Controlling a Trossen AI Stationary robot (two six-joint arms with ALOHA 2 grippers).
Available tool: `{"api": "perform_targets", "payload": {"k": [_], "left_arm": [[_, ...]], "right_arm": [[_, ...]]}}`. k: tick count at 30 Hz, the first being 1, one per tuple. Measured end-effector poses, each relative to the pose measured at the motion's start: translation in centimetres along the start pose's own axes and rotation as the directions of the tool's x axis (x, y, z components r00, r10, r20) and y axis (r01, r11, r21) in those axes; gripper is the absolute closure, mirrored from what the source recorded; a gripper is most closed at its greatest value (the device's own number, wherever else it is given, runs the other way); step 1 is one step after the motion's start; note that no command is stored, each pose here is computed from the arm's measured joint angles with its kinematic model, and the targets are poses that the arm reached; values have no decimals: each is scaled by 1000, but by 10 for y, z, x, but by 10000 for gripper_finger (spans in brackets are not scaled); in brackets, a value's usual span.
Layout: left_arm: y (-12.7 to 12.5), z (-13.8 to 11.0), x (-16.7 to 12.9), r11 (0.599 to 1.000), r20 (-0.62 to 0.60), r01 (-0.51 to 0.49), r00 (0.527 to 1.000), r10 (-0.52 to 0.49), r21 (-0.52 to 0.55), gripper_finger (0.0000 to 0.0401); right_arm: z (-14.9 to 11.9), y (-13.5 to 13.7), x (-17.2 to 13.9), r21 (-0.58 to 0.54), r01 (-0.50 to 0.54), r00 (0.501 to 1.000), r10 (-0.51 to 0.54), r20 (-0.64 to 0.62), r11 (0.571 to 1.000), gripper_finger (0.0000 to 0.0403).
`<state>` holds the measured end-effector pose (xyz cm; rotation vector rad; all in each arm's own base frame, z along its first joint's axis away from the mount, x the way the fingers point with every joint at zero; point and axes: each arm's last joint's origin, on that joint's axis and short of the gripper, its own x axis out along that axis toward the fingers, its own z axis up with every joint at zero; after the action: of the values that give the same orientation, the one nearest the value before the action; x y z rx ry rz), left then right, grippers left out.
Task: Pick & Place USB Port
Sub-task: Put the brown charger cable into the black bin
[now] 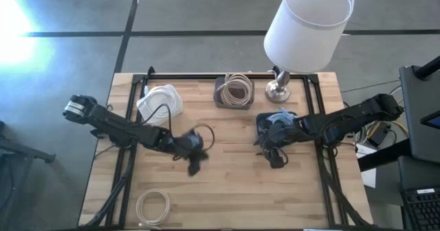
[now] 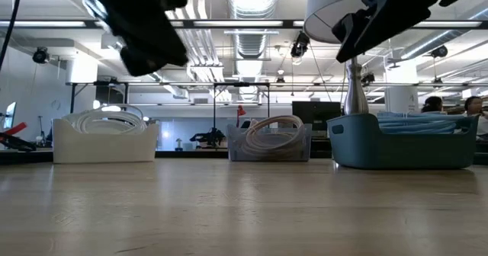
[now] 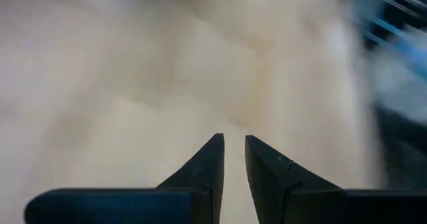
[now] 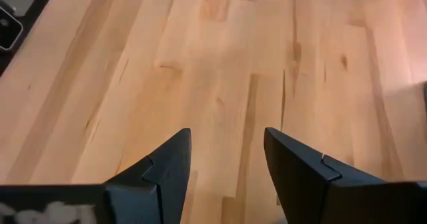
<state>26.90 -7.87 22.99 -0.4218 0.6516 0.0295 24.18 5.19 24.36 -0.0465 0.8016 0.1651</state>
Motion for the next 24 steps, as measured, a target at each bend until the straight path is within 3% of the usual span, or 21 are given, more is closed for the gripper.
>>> {"api": "perform_targets", "payload": {"k": [2,4,8,12,20,24], "left_arm": [[-9,-6,-1,991,-85,130,988,-132,-32,336],[-17,-11,-3,981,-121,176,975,-185,-78,336],[-27,-22,-6,972,-177,182,962,-207,-147,336],[-34,-42,-11,963,-345,175,908,-238,-205,337],[-33,-80,-28,969,-624,-75,776,-92,-236,337],[-34,-89,-34,977,-674,-104,737,-49,-186,337]], "right_arm": [[-4,1,2,4,-2,1000,2,-10,1000,218],[-9,0,4,5,0,1000,0,-31,1000,218],[-15,0,7,5,1,999,-1,-54,1000,218],[-16,0,7,8,2,998,-1,-58,1000,218],[-17,0,7,22,4,997,-2,-72,1000,218],[-18,0,7,22,5,996,-3,-84,1000,218]]}}
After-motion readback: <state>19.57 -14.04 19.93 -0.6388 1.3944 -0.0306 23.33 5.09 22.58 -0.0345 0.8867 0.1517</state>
